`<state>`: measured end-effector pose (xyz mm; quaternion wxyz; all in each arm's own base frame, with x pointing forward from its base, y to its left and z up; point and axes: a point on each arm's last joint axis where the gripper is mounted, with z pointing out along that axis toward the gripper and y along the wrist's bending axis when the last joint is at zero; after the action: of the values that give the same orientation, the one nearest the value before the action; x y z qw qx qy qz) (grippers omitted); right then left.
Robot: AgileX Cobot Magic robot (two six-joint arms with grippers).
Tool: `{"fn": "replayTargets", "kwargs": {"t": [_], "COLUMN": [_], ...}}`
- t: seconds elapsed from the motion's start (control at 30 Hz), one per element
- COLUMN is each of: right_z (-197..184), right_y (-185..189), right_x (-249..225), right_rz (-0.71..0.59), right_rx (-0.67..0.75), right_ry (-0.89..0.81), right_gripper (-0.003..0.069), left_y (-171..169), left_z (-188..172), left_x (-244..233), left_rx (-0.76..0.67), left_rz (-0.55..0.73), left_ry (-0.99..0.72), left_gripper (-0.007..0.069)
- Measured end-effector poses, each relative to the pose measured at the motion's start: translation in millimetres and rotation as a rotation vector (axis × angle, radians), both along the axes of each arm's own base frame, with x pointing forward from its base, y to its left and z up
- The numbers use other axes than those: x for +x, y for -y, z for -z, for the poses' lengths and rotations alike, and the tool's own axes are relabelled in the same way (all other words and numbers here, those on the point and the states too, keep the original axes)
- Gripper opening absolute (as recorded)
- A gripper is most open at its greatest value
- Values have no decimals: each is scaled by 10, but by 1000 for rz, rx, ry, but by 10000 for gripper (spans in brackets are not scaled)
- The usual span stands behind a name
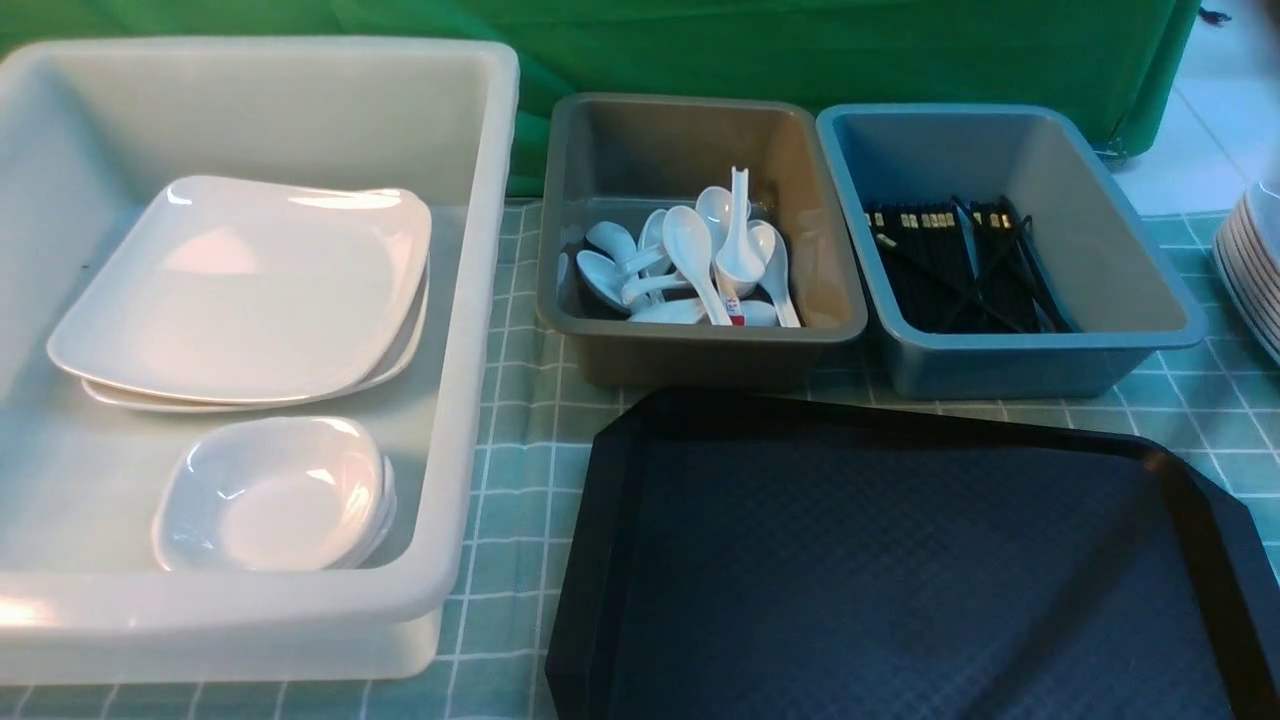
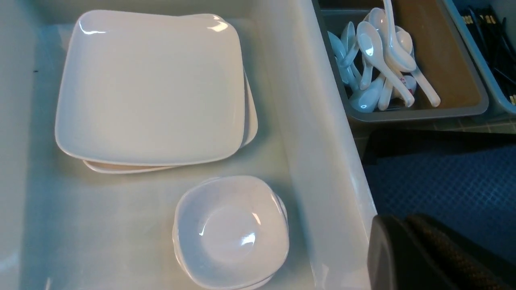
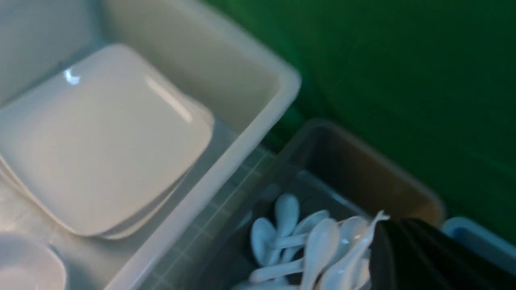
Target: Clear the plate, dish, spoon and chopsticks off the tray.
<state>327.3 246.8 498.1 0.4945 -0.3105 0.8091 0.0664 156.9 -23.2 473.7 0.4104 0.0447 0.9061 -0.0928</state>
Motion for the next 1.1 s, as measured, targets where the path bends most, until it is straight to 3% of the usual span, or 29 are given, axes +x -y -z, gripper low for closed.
{"fn": "replayTargets", "kwargs": {"t": [0.2,0.37,0.47,0.57,0.67,1.0,1.1], "right_z": [-691,-983,-1047,-820,-571,581,761], "right_y": [497,921,1362,1668,1950,2298,2312], "right_x": [-595,-1042,-1477,-1753,-2060,-2620,-2667], "right_rz": [23,79,159,243,277,164,141], "right_rx": [131,163,150,112,177,387,405], "right_ry": [132,182,189,147,208,467,490], "right_gripper": [26,20,20,20,20,20,20], "left_y": [33,104,173,213,229,287,298], "left_z": [-6,-22,-45,-61,-81,-110,-59], "left_x": [-5,-18,-34,-44,-64,-298,-383], "left_rx": [-19,-51,-86,-108,-112,-171,-186], "left_rz": [33,113,190,234,257,321,333], "left_ry": [3,15,32,46,66,126,143], "left_gripper": [11,11,11,11,11,11,11]}}
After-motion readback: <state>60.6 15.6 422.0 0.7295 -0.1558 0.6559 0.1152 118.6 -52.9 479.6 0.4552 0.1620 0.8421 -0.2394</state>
